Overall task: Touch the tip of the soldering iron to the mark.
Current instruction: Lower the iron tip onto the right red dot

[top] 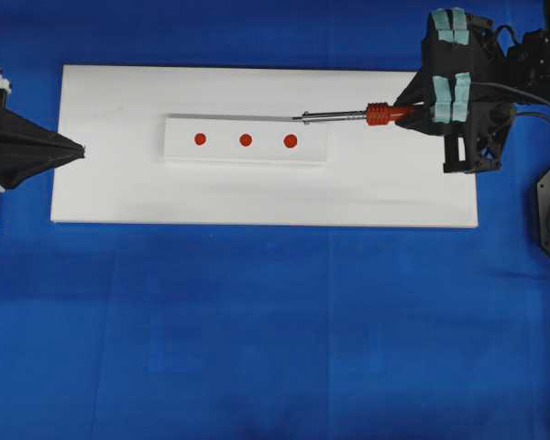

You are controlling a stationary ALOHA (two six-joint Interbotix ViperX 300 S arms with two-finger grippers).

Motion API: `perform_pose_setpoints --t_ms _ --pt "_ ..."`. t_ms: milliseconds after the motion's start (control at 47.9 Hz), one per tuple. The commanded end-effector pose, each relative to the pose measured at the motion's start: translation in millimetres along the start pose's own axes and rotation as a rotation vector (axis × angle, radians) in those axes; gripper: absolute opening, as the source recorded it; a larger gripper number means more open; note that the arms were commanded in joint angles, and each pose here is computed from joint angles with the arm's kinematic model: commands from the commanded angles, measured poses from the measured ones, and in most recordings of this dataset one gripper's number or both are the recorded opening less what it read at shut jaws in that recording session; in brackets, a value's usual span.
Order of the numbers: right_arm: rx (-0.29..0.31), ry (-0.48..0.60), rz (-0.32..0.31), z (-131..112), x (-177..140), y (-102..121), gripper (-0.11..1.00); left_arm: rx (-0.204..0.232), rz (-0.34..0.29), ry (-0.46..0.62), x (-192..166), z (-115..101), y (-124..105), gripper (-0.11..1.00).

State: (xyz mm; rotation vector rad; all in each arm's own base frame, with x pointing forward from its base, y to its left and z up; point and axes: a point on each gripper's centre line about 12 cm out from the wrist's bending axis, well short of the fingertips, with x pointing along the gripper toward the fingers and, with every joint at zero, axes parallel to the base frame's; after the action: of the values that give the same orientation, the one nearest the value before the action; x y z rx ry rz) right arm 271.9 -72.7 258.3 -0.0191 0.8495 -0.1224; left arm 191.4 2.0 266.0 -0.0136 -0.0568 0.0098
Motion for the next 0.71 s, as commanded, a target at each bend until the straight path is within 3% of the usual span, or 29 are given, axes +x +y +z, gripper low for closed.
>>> perform_pose_setpoints --t_ms 0,250,689 --pt "-0.001 -0.02 -0.007 5 -3 -1 0.06 -0.002 -0.002 -0.012 2 4 0 0.0" --pt "0.002 0.016 0.0 0 8 -1 0.06 -0.002 -0.002 -0.012 2 4 0 0.0" --pt "0.023 0.11 0.004 -31 60 -1 0.06 0.0 -0.002 -0.011 2 3 0 0.0"
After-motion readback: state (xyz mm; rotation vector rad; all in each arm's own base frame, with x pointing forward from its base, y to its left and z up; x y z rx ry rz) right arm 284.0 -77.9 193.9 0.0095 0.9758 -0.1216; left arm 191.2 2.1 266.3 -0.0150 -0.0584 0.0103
